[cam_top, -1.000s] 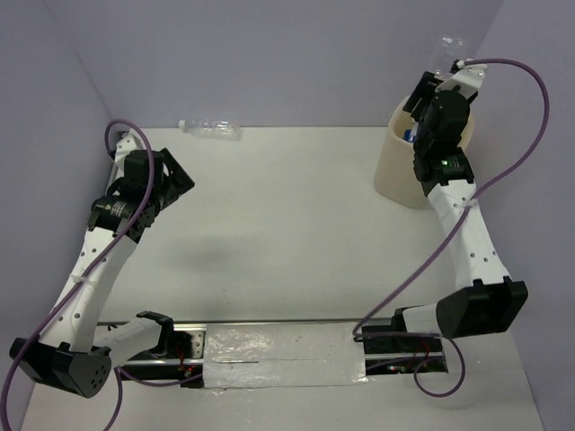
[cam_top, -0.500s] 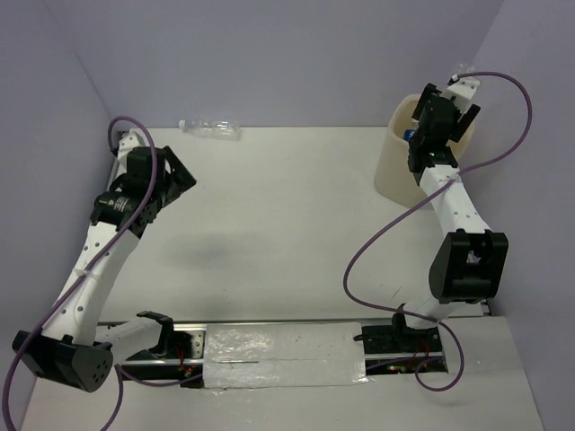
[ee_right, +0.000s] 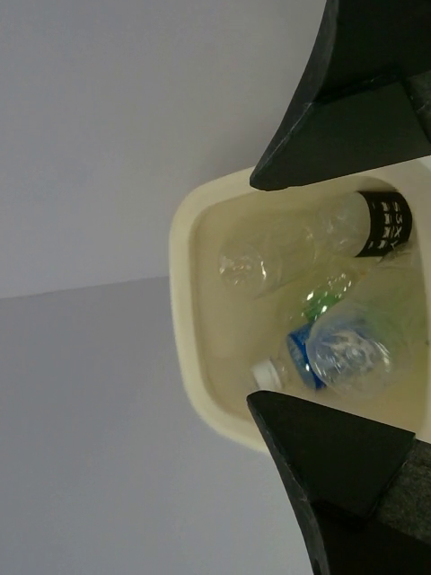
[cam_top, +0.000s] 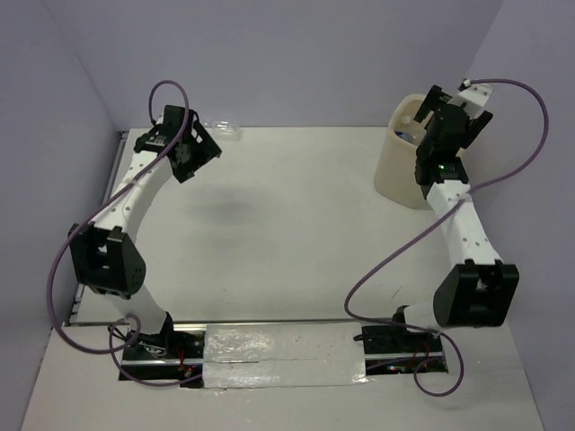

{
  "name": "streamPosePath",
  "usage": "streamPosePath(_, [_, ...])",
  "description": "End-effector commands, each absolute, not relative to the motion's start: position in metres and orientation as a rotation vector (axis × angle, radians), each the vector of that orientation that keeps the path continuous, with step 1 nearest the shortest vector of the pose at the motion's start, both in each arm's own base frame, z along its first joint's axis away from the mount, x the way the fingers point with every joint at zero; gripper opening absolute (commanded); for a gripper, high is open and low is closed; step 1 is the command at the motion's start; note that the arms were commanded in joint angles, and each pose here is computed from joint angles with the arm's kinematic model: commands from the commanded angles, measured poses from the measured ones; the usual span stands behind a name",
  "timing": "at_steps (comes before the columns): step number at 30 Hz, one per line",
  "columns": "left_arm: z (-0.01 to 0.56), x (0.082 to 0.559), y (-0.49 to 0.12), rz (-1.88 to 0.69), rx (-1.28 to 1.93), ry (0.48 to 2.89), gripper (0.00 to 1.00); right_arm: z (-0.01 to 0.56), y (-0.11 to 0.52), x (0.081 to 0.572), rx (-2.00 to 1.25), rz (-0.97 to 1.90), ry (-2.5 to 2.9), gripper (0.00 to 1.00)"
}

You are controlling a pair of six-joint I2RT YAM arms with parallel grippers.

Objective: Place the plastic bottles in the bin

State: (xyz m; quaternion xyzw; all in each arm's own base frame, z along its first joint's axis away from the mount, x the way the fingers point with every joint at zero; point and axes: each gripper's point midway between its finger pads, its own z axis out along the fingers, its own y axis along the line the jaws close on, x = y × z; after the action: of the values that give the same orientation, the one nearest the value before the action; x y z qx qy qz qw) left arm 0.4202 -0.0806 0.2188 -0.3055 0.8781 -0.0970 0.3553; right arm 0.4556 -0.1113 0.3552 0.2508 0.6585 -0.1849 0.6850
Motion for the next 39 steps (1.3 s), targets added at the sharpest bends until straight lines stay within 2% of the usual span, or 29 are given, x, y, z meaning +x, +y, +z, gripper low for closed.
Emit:
streamPosePath(1, [0.234, 0.457, -0.088, -0.429, -0.874, 2.209, 0.99, 0.425, -0.092, 0.414, 0.54, -0.263, 1.325, 1.0])
streamPosePath(4, [0.209, 0.495, -0.085, -0.455, -0.904, 2.232, 0.99, 0.438, -0.063, 0.399, 0.479, -0.109, 1.325, 1.0])
streamPosePath(6, [0.214, 0.518, -0.08, -0.484, -0.908, 2.201, 0.99, 0.438, -0.031, 0.396, 0.417, 0.013, 1.388, 1.0])
streamPosePath(7, [0.193, 0.531, -0.073, -0.484, -0.949, 2.215, 0.99, 0.437, -0.02, 0.393, 0.391, 0.051, 1.416, 1.0])
streamPosePath(9, [0.199, 0.554, -0.08, -0.604, -0.938, 2.179, 0.99, 0.427, 0.006, 0.387, 0.317, 0.089, 1.5, 1.0])
streamPosePath(10, [0.183, 0.566, -0.081, -0.645, -0.96, 2.184, 0.99, 0.418, 0.012, 0.385, 0.284, 0.081, 1.542, 1.0])
streamPosePath(11, [0.192, 0.582, -0.086, -0.73, -0.923, 2.131, 0.99, 0.411, 0.02, 0.385, 0.262, 0.083, 1.567, 1.0])
streamPosePath(13, [0.175, 0.6, -0.085, -0.773, -0.98, 2.093, 0.99, 0.399, 0.039, 0.384, 0.206, 0.103, 1.61, 1.0])
streamPosePath(16, [0.165, 0.631, -0.073, -0.802, -1.065, 1.979, 0.99, 0.375, 0.056, 0.381, 0.195, 0.168, 1.743, 1.0])
streamPosePath(20, [0.154, 0.66, -0.065, -0.825, -1.162, 1.86, 0.99, 0.369, 0.069, 0.366, 0.164, 0.222, 1.77, 1.0])
streamPosePath(28, [0.13, 0.712, -0.067, -0.984, -1.217, 1.705, 0.98, 0.371, 0.073, 0.338, 0.124, 0.267, 1.681, 1.0])
streamPosePath(39, [0.082, 0.731, -0.055, -0.98, -1.35, 1.613, 0.98, 0.361, 0.075, 0.338, 0.121, 0.271, 1.715, 1.0])
